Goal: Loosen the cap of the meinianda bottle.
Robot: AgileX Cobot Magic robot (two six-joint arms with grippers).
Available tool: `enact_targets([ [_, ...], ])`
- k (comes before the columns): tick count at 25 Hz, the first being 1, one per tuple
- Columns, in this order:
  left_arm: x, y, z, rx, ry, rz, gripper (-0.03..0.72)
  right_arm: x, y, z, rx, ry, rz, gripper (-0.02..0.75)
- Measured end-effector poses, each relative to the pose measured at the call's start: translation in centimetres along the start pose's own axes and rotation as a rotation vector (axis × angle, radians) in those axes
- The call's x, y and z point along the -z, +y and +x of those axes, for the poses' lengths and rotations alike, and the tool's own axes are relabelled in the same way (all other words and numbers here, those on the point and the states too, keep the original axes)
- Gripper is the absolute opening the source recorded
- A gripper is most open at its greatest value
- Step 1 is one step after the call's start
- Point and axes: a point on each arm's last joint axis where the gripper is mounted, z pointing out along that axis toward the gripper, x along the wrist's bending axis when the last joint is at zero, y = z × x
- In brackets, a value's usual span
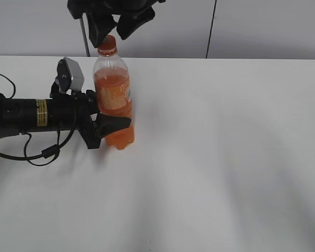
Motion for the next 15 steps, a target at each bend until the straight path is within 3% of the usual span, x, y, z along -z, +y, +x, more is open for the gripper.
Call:
enact_targets([
  [9,0.00,0.00,-0.01,-0.001,-0.001,0.000,0.400,-0.07,0.03,0.10,0.005,0.012,-0.001,0.383],
  [15,0.00,-0.01,-0.04,-0.003,-0.004,0.001,0.400,-0.07,0.03,0.15,0.049,0.017,-0.001,0.251],
])
